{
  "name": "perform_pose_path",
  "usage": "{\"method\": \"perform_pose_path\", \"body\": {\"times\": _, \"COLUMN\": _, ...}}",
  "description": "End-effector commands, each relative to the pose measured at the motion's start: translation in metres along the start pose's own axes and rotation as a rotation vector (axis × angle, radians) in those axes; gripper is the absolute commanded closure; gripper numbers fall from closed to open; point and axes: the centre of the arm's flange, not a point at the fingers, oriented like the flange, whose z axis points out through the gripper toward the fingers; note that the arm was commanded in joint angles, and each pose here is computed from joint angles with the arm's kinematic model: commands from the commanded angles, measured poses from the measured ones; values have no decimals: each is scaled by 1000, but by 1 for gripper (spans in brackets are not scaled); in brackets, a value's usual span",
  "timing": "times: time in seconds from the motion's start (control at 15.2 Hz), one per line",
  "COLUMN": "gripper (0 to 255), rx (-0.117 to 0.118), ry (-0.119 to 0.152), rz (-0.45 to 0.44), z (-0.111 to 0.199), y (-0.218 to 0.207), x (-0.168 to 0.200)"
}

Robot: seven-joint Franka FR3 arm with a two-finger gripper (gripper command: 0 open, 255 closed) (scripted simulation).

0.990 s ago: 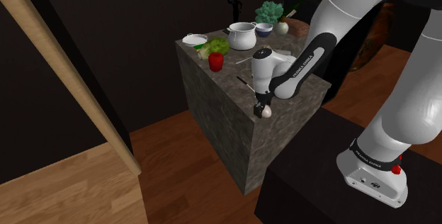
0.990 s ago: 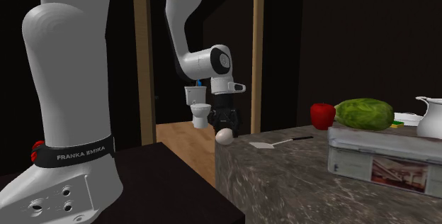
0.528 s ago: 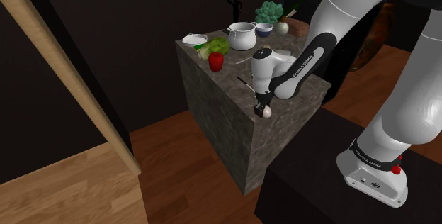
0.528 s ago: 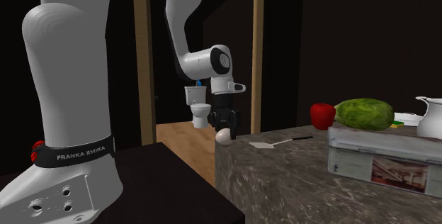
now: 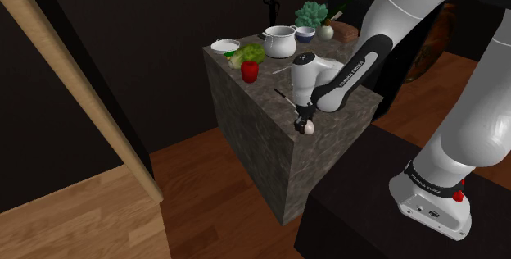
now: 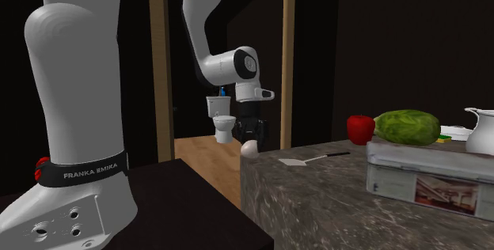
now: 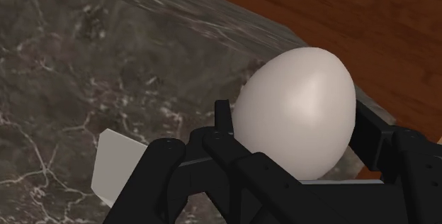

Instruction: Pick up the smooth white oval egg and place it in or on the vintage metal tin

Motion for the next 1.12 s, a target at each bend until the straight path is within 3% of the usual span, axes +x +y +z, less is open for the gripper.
{"method": "perform_pose_path", "body": {"times": 0.0, "gripper": 255, "rx": 0, "ry": 0, "rz": 0, "z": -9, "y": 2, "x": 0}}
{"method": "perform_pose_path", "body": {"times": 1.06, "gripper": 255, "rx": 0, "ry": 0, "rz": 0, "z": -92, "y": 17, "x": -6}}
